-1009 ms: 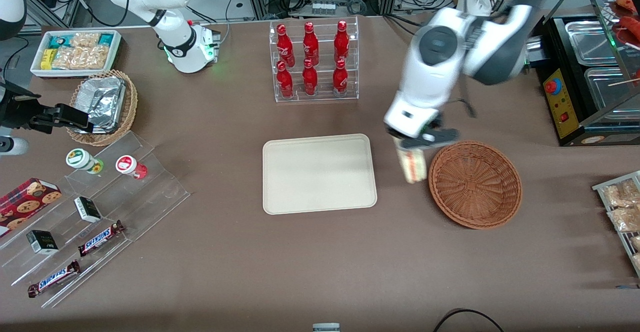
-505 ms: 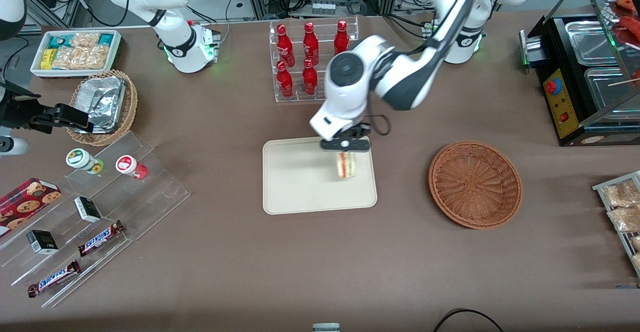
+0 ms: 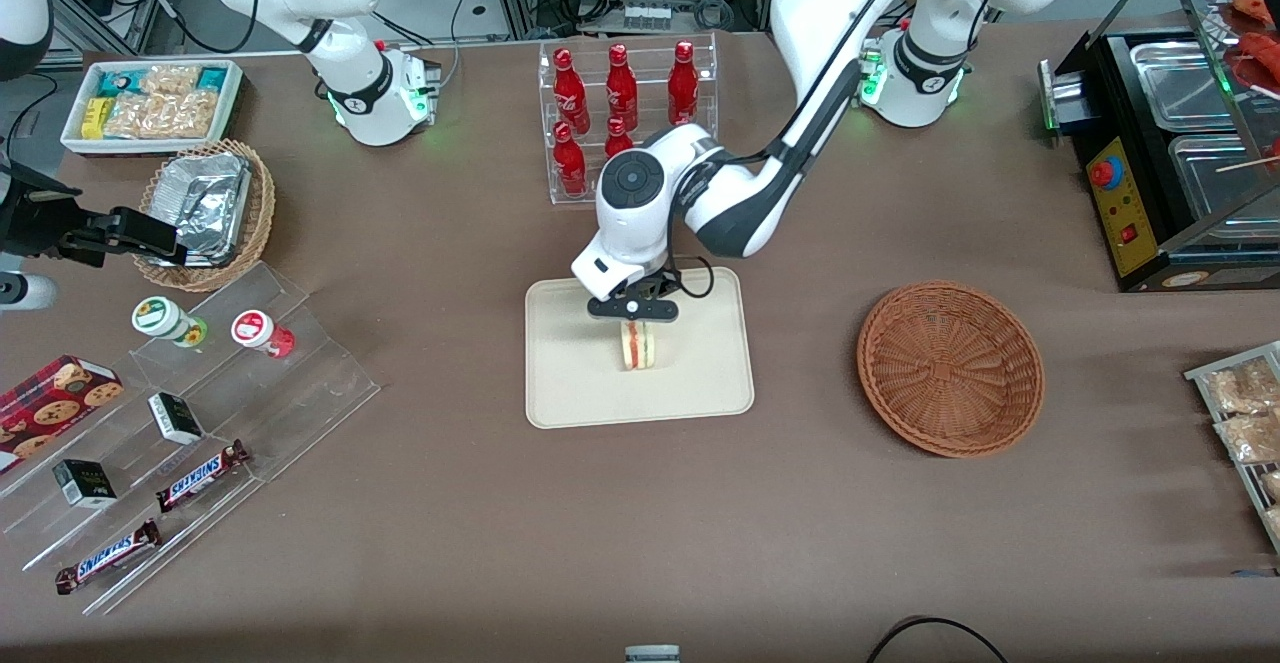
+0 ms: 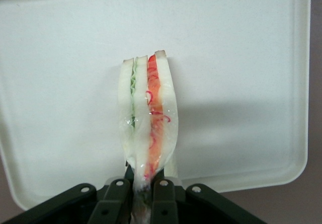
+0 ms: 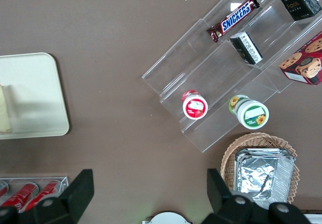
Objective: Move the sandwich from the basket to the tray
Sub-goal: 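Lower the sandwich onto the tray and open the left gripper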
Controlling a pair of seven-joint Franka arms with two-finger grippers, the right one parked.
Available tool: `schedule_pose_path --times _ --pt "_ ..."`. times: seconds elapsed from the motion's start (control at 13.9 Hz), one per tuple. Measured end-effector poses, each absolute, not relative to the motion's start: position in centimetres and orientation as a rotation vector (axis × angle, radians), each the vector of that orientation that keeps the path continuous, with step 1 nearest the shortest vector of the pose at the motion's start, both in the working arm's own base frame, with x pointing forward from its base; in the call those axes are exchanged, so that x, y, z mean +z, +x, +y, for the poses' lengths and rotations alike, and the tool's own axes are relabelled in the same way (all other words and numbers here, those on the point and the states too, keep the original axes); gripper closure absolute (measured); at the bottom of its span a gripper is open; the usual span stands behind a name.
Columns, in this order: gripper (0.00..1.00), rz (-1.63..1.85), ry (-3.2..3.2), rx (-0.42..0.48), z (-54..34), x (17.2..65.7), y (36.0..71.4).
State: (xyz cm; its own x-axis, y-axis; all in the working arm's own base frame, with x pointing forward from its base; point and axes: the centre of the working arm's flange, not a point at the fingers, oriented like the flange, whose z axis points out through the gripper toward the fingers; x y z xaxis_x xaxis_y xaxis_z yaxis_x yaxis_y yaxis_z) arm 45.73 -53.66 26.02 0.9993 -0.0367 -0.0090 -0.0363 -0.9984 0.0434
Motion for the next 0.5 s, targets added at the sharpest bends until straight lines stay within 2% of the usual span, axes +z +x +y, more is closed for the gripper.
schedule_pose_path --times 0.36,0.5 --pt "0.85 -0.047 3.104 -0.029 -54.50 24.34 44.83" --pt "0.70 -0.043 3.103 -0.024 -54.47 24.46 45.01"
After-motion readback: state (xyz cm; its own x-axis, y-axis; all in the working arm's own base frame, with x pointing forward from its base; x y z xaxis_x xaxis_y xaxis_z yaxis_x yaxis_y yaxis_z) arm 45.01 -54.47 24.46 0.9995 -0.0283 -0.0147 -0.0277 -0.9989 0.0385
